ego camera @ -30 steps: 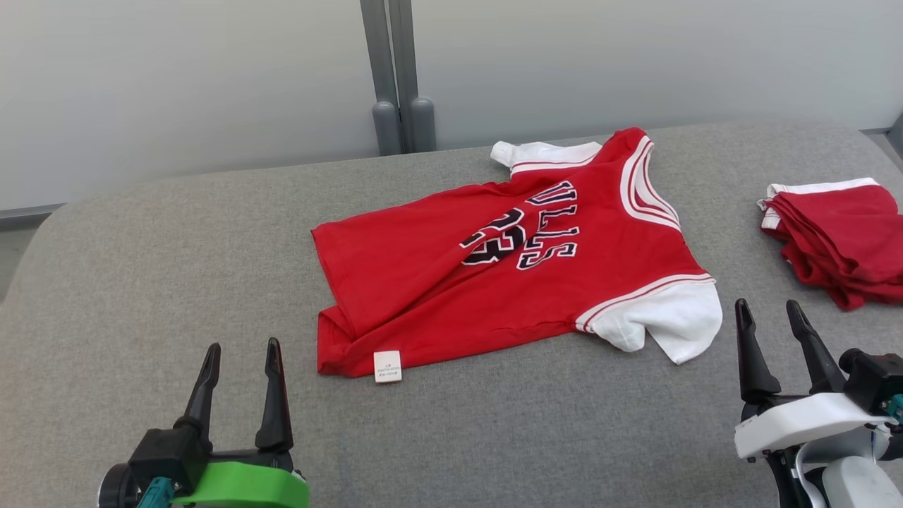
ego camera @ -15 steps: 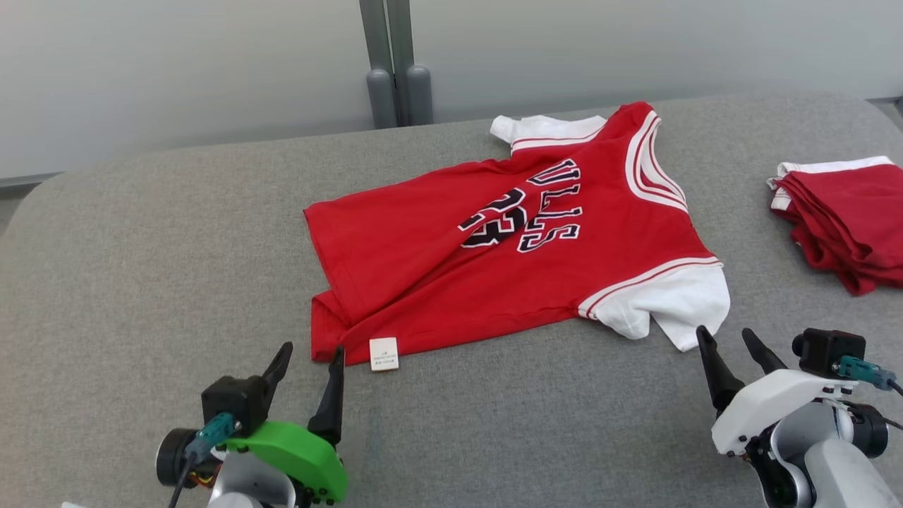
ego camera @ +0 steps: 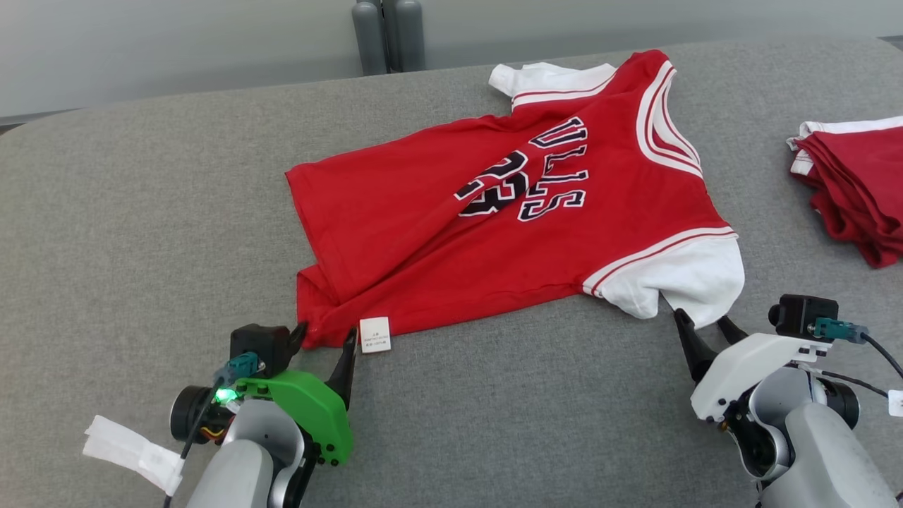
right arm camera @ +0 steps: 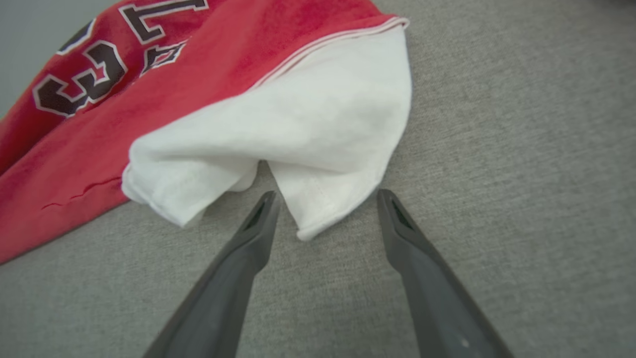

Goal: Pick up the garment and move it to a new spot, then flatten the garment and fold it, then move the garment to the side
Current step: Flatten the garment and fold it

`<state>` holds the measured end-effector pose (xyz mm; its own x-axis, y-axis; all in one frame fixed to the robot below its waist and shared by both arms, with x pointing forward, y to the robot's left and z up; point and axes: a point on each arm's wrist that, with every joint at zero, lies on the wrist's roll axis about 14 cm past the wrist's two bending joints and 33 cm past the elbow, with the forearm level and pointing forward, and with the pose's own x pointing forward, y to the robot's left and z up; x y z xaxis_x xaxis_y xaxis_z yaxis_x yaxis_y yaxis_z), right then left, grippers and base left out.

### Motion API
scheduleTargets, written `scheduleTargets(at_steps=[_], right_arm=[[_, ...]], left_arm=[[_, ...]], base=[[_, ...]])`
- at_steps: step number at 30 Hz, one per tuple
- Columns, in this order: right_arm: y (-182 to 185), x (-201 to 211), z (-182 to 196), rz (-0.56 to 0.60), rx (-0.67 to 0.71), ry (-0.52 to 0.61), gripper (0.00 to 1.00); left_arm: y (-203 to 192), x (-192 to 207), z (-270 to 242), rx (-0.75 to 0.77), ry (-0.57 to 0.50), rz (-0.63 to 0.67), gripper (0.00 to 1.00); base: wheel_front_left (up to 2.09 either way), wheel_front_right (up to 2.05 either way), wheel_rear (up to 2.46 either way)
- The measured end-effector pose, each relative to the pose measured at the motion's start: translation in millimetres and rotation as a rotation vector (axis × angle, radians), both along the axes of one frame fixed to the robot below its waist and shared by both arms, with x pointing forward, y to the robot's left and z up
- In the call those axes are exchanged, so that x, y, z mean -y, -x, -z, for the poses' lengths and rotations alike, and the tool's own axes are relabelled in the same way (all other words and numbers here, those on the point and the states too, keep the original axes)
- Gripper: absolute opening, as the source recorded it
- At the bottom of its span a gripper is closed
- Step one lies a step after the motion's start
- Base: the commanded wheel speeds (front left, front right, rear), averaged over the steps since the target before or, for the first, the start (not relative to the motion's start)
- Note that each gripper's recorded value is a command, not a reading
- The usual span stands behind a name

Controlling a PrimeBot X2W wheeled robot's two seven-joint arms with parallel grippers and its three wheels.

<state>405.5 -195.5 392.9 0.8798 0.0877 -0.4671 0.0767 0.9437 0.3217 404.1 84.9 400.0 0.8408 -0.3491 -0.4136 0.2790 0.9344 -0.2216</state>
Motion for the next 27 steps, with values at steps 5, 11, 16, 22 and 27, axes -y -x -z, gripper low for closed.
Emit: scheduleTargets(at_steps=[5,11,16,22,27], right_arm=[[-5,-4,3,0.003,-0.004,-0.022,1.0],[-7,-10,6,0.002,-0.003,-0.046,1.0],[-8,-13,7,0.003,0.004,-0.056,0.73],[-11,-9,6,0.018,0.024,-0.052,0.66],[-13,-5,4,0.029,0.037,-0.042,0.0]], left_arm=[[-5,-2,10,-0.035,-0.002,-0.012,1.0],[-7,-9,7,-0.024,0.007,-0.044,1.0],[-6,-9,2,-0.014,0.024,-0.046,0.84],[-4,-6,0,-0.019,0.04,-0.036,0.47],[-2,-6,5,-0.039,0.045,-0.035,0.02]], base=[[0.0,0.0,0.0],[0.0,0.0,0.0],[0.0,0.0,0.0],[0.0,0.0,0.0],[0.0,0.0,0.0]])
